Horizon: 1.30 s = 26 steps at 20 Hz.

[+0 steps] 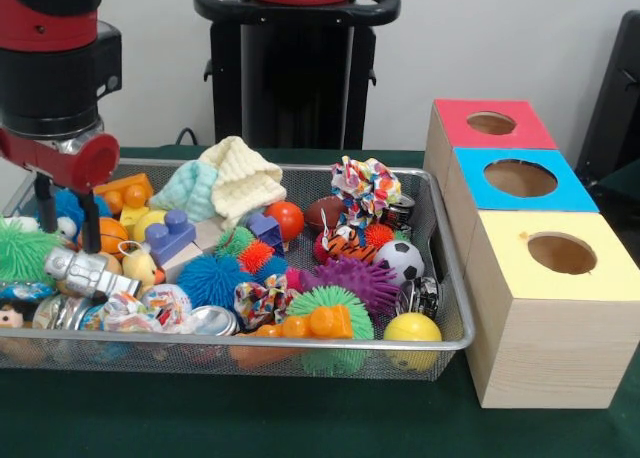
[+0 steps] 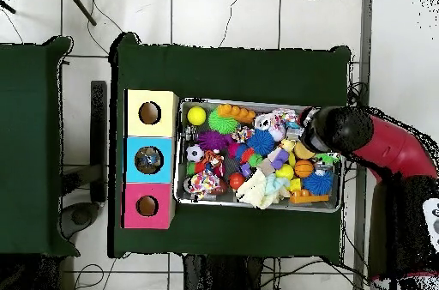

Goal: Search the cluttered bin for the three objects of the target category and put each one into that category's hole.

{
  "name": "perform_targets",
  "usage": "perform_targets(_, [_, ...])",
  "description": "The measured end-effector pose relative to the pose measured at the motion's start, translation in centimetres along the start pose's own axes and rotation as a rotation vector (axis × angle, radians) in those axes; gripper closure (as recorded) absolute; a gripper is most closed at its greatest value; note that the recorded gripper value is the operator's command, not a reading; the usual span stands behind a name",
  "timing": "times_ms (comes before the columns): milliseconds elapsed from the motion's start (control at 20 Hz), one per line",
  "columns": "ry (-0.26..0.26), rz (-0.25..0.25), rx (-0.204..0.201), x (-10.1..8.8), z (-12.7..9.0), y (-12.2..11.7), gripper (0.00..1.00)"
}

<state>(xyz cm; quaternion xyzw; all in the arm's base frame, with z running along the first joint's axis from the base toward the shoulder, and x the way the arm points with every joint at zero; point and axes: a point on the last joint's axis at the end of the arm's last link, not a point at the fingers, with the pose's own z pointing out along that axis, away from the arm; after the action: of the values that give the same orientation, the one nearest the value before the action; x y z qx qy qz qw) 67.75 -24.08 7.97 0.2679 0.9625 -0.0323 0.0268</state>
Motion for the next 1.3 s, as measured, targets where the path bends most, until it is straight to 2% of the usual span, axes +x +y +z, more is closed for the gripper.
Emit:
perform_targets(250, [0.011,-0.002,-0.017,-0.1,1.4,0.6,0.0])
perform_targets(600, [0.005,0.002,-0.018,-0.9,2.3,0.6,0.0])
perform_targets(900, [-0.03,0.007,-0.017,-2.6,1.8,0.5,0.0])
perform_targets(1300, [-0.061,0.011,-0.012,-4.0,1.1,0.1,0.0])
